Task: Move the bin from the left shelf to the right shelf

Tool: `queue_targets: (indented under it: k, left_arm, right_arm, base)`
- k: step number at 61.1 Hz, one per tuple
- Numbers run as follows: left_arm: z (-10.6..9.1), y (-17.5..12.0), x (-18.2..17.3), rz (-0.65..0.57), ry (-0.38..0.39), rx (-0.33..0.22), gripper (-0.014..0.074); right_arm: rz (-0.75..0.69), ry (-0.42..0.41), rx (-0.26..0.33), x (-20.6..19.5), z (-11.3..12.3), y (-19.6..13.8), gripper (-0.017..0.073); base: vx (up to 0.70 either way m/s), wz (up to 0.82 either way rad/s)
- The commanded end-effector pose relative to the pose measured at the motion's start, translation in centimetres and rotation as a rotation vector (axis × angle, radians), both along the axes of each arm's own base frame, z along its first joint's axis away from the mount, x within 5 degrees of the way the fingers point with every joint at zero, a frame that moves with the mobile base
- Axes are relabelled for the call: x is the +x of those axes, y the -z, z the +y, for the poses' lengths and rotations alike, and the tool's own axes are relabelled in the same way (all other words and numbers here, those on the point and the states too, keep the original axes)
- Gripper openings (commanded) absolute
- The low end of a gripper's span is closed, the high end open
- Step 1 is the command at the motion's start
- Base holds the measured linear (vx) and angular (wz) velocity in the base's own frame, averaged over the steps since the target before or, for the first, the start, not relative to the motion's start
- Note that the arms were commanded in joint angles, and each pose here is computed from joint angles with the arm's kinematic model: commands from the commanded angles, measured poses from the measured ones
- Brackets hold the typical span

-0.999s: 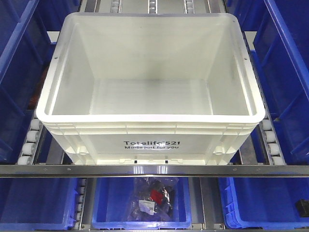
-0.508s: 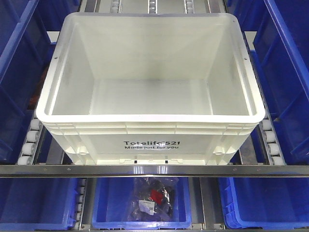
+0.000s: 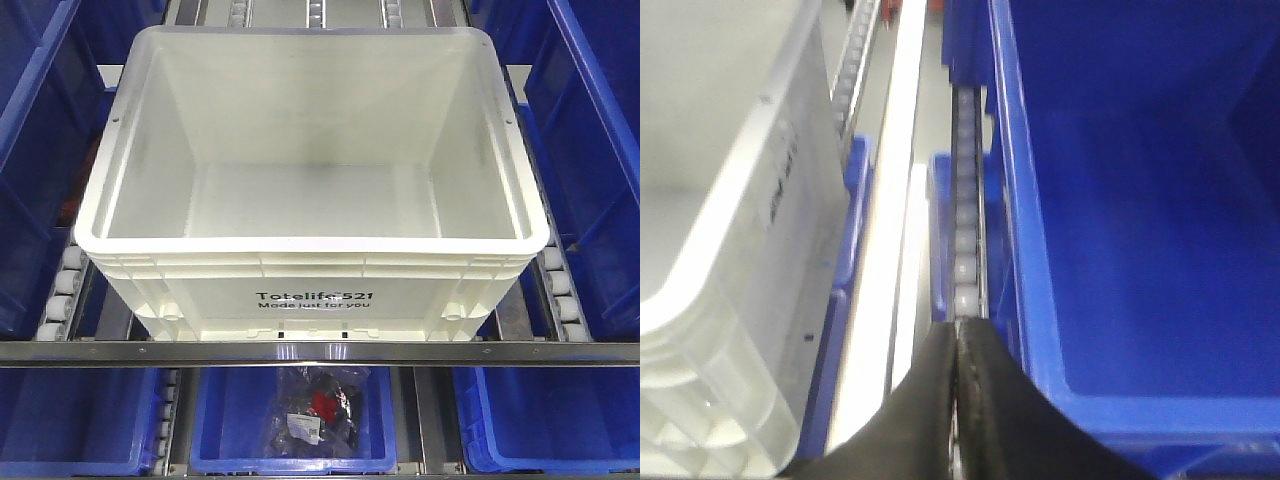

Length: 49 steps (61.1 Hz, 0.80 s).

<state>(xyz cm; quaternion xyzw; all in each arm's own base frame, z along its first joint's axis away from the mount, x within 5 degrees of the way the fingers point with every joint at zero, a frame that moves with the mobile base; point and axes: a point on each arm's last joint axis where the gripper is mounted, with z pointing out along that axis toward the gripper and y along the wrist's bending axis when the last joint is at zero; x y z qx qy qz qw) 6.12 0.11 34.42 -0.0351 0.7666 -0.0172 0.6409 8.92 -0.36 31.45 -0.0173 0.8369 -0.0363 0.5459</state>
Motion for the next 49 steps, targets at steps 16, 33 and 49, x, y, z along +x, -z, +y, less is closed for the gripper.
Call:
queue_targets:
  k: [16, 33, 49]
  left_arm:
    - [-0.1, -2.3, 0.2, 0.014, 0.026, 0.065, 0.0238]
    - [-1.0, -4.4, 1.7, 0.111, 0.135, 0.064, 0.0608]
    - [-3.7, -3.5, 3.9, 0.206, 0.416, 0.152, 0.0612]
  right_arm:
    - [0.066, -0.005, -0.006, 2.3, 0.1, -2.7, 0.0262]
    - [0.16, -0.144, -0.003, 4.2, 1.6, -3.7, 0.0732]
    - [0.262, -0.276, -0.09, 6.4, 4.3, -4.0, 0.0698]
  base:
    - [0.0, 0.0]
    - [0.0, 0.0]
    - [0.0, 0.0]
